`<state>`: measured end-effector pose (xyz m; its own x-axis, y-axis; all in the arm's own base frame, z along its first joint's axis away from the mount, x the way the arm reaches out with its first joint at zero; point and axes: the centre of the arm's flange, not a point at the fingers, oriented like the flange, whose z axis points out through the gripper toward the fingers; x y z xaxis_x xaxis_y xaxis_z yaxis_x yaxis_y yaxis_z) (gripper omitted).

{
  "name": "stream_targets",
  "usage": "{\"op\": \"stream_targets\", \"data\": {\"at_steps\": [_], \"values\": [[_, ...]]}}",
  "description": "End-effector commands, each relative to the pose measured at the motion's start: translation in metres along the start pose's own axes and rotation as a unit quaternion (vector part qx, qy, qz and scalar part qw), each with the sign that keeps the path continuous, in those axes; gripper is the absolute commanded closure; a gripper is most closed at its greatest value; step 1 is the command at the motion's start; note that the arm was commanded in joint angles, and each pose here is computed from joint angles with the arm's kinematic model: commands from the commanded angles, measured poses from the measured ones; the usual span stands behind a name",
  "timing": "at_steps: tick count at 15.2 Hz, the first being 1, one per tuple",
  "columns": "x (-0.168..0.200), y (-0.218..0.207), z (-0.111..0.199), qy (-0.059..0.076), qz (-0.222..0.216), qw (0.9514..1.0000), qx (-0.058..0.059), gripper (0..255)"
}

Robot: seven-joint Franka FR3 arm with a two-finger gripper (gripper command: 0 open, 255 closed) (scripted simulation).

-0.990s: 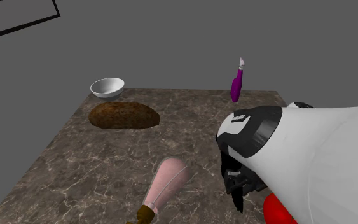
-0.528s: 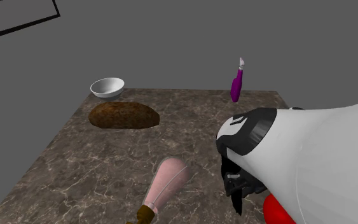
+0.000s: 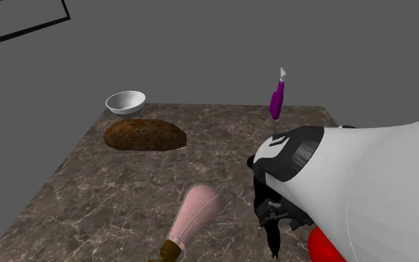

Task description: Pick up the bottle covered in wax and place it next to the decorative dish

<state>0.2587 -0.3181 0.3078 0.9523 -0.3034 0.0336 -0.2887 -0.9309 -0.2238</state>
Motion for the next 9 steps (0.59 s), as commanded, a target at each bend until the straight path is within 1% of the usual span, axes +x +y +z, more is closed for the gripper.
{"op": "stream_targets", "data": {"at_steps": [1,4,9], "values": [[0.0,0.0,-0.013,0.0,0.0,1.0,0.0,0],[0.0,0.0,-0.05,0.0,0.0,1.0,0.0,0],[0.0,0.0,-0.05,0.0,0.0,1.0,0.0,0]]}}
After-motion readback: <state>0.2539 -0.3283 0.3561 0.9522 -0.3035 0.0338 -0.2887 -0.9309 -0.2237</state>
